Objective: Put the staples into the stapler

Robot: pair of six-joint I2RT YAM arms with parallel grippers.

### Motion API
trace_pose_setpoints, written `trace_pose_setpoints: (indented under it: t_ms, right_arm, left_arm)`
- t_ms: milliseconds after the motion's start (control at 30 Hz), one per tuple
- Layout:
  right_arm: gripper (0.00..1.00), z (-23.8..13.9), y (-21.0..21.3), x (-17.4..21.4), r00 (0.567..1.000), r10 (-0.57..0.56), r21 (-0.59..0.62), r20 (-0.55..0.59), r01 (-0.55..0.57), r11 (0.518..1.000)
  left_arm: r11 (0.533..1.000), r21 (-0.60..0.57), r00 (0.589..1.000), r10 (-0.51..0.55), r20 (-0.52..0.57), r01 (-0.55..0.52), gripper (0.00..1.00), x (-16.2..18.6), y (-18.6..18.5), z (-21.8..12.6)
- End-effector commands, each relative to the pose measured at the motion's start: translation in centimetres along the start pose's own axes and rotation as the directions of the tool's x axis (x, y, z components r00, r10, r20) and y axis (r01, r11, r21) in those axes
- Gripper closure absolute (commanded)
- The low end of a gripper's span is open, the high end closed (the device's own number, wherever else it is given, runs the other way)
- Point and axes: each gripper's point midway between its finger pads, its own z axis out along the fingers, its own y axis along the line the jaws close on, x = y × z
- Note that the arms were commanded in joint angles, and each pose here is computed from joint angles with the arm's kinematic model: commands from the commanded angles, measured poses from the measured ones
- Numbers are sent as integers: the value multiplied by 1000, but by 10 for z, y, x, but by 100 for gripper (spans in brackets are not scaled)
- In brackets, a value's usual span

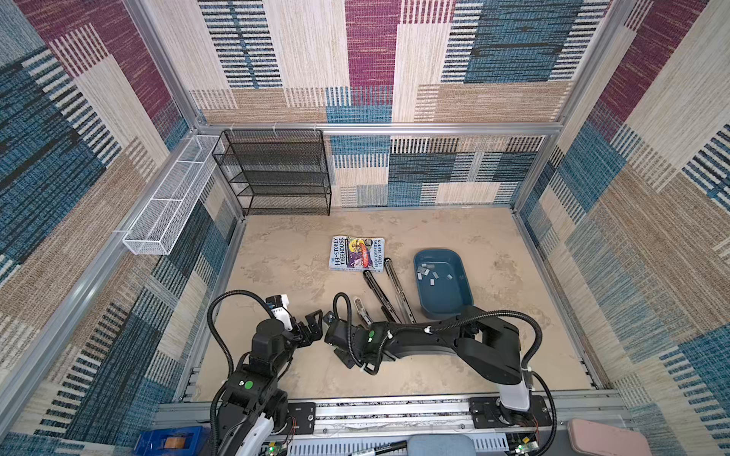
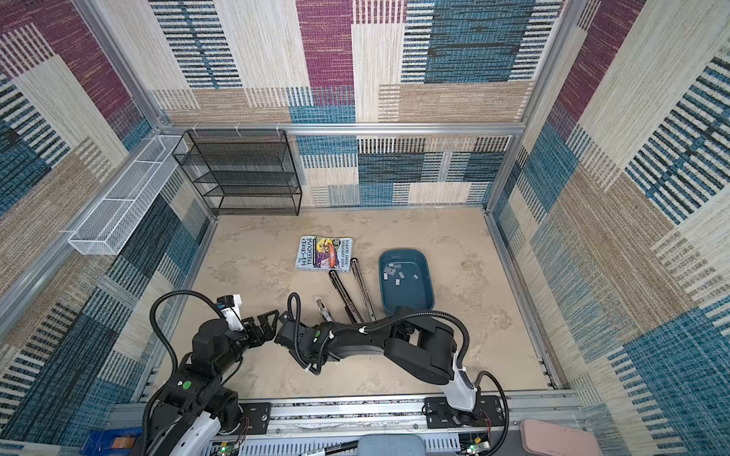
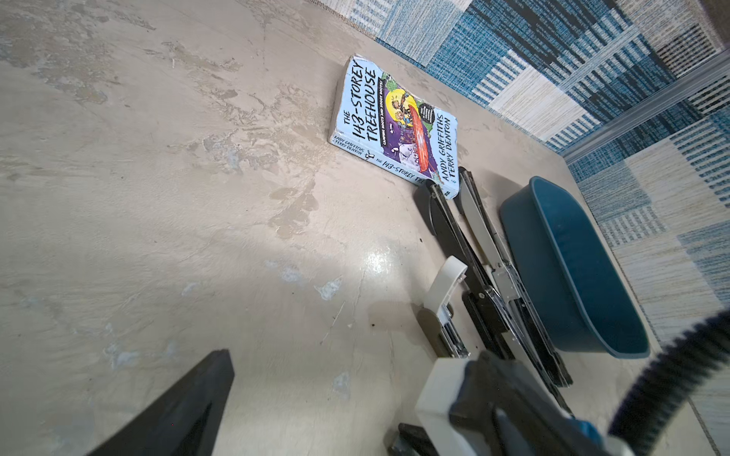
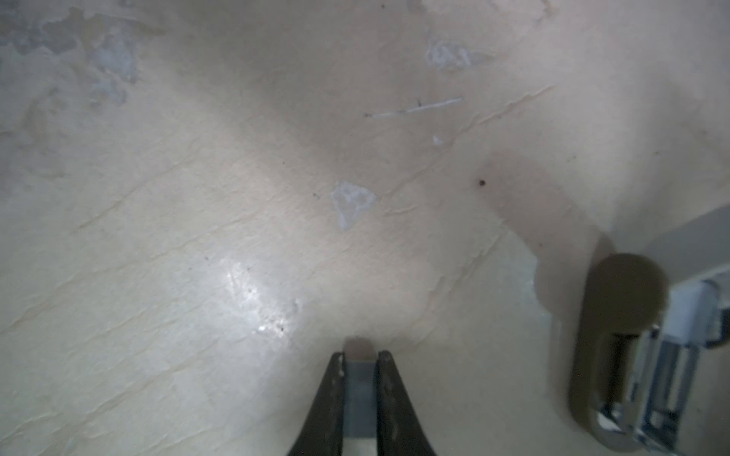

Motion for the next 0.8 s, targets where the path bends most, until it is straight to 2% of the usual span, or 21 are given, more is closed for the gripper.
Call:
trace_pose_setpoints:
  t_ms: [0, 133, 267, 433, 533, 767]
  right_arm:
    - [86, -24, -13, -22, 995, 48, 47, 90, -53, 997]
    - [87, -51, -31, -41, 979, 92, 91, 183, -110, 990]
    - [88, -63, -53, -50, 956, 145, 130, 256, -183, 975]
    - [88, -67, -75, -59, 921, 190, 94, 341, -235, 967]
    - [90, -58, -87, -59, 915, 221, 62, 337, -256, 965]
    - [90, -45, -93, -53, 918, 193, 77, 346, -232, 970]
  left_arm:
    - [999, 32, 1000, -4, 3, 4, 1, -1, -6, 1]
    - [996, 86, 1000, 12, -22, -10, 1, 3, -16, 2]
    - [996, 88, 999, 15, -38, -11, 1, 4, -17, 5]
    - [996, 88, 999, 16, -49, -12, 1, 5, -17, 7]
    - [996, 91, 999, 16, -49, -12, 1, 5, -17, 7]
    - [995, 95, 999, 17, -43, -13, 1, 5, -18, 6]
